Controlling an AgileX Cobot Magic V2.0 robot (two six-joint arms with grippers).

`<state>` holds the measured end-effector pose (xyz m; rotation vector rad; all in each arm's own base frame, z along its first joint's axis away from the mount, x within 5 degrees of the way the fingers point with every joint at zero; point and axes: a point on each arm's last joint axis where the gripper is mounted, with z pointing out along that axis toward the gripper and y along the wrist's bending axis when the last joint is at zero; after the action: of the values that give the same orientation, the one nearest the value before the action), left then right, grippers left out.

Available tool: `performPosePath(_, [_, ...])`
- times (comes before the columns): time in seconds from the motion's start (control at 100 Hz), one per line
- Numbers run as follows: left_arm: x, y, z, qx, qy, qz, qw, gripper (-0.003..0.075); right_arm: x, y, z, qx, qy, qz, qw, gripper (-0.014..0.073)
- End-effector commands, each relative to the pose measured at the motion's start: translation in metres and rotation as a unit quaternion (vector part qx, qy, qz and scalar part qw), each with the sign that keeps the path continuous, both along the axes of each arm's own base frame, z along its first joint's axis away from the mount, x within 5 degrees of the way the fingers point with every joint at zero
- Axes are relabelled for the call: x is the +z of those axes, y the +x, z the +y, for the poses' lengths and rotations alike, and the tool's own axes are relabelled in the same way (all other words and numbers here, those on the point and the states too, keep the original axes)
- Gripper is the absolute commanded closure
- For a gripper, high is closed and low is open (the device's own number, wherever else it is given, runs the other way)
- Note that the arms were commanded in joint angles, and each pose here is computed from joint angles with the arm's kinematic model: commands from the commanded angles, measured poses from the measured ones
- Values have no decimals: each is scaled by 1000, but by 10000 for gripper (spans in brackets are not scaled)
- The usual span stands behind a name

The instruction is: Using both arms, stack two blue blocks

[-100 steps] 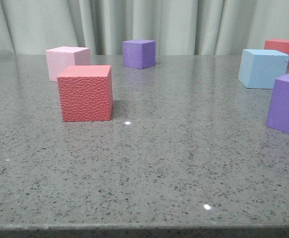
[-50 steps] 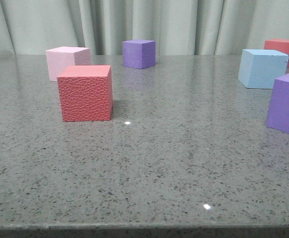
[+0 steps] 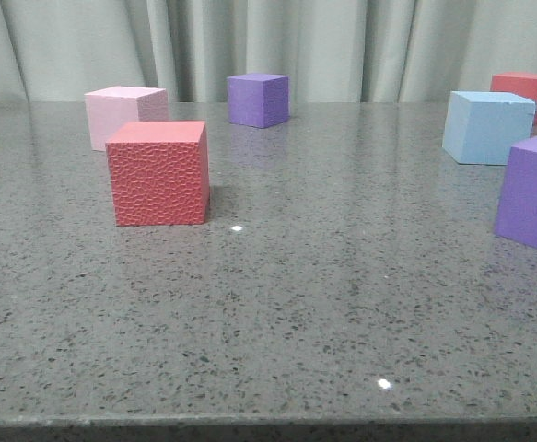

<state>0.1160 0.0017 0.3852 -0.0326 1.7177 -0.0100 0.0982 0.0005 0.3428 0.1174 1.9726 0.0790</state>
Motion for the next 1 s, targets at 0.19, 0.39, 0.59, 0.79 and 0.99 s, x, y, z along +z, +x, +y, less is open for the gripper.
performPosePath(0.19, [15, 13, 0, 0, -5, -24, 1000, 447, 15, 17, 3, 9, 11, -20, 1000, 147])
performPosePath(0.39, [16, 13, 0, 0, -5, -28, 1000, 112, 15, 16, 3, 9, 12, -16, 1000, -66])
performPosePath(0.59, [15, 13, 0, 0, -5, -25, 1000, 64, 13, 15, 3, 9, 11, -3, 1000, -59])
performPosePath(0.79, [12, 15, 1, 2, 2, -12, 1000, 99, 12, 16, 3, 9, 12, -7, 1000, -59])
performPosePath(0.99, [13, 18, 8, 30, -2, 6, 1000, 166, 23, 30, 4, 9, 14, 31, 999, -59])
